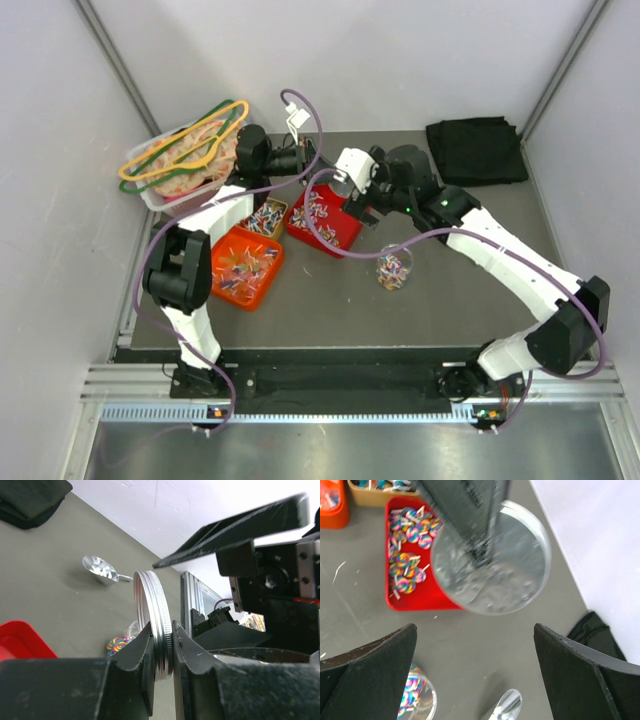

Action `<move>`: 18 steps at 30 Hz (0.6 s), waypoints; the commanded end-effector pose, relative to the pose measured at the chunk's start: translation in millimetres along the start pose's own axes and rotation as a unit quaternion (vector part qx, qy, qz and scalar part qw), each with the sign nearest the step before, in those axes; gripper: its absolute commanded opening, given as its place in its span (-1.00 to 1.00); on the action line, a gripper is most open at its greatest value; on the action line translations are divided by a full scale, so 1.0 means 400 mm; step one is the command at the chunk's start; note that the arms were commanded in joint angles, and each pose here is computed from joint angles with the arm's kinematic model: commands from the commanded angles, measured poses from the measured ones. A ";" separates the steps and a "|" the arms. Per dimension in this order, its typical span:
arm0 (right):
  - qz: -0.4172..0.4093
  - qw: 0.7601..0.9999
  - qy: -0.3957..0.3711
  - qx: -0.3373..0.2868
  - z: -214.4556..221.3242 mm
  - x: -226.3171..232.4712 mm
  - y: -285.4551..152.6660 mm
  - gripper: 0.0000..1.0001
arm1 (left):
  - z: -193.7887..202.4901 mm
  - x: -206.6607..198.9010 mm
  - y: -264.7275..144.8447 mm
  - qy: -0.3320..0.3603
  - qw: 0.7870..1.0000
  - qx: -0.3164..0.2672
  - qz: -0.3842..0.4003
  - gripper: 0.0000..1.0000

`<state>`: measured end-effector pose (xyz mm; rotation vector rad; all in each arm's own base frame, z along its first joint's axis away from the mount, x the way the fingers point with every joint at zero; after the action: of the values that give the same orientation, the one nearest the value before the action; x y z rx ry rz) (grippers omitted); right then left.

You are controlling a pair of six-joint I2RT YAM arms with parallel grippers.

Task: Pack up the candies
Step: Pick up the bottle lid at the center of the board.

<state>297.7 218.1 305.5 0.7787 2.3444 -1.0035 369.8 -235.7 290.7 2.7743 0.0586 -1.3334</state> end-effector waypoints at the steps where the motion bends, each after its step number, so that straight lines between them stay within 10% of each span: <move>1: 0.056 0.997 0.001 -0.049 -0.084 -0.072 -0.014 0.98 | 0.001 -0.012 0.002 0.018 1.000 0.008 0.020 -1.00; 18: 0.046 0.997 -0.011 -0.052 -0.122 -0.072 0.049 0.98 | -0.002 -0.016 0.016 0.004 0.999 0.010 0.033 -1.00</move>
<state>320.6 244.4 316.8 0.8101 2.3097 -0.9573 369.5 -239.6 284.7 2.7442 0.0072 -1.4083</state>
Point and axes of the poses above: each gripper's point midway between its finger pads, its own y axis out along the fingers, its own x axis along the line the jaws close on, z = x × y, the point moved 7 cm from there along -y, back along the fingers, and after that the axes turned 12 degrees about -y, right-handed, at the moved point
